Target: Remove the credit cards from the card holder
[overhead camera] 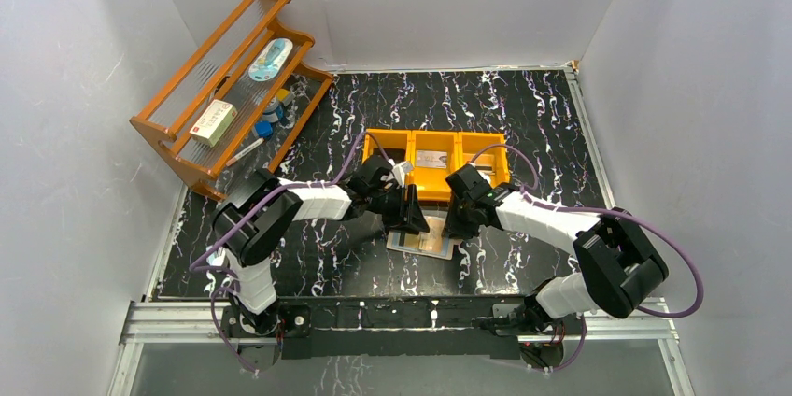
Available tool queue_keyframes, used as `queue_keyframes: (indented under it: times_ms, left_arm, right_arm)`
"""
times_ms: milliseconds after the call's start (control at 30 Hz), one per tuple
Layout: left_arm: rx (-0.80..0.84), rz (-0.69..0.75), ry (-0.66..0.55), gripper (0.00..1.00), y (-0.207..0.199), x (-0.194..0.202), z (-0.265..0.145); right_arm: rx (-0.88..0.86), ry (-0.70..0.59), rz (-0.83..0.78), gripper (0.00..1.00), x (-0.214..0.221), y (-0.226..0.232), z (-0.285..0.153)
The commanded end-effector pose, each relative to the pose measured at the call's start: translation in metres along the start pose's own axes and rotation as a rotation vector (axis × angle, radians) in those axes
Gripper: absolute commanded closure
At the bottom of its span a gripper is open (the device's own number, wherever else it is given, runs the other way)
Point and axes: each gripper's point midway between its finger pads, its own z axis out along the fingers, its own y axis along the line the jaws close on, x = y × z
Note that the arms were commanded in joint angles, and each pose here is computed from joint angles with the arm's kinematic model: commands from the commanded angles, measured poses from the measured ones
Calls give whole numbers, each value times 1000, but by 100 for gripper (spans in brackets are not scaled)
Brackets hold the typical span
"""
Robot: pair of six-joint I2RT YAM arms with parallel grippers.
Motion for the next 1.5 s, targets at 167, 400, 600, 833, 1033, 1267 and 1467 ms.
queue_keyframes:
  times_ms: [167,400,600,833,1033,1267,1467]
  left_arm:
    - [35,-27,46,61,-3,9,6]
    - [80,-43,48,77,-8,10,9]
    - [70,-59,48,74,-6,10,10]
    - [-28,-45,55,66,8,12,8]
    - [-15,-33,58,69,3,15,9]
    - [-48,-50,55,70,7,20,11]
    - [-56,-45,25,79,7,19,5]
  right_arm:
    - [-5,20,15,69,9,-4,9]
    - [-33,34,25,69,11,0,11]
    - [-39,38,27,70,11,1,11]
    - [-53,40,31,73,12,2,12]
    - [-92,51,33,76,13,9,14]
    - [-101,71,36,77,15,12,17]
    - [-94,65,37,77,13,10,16]
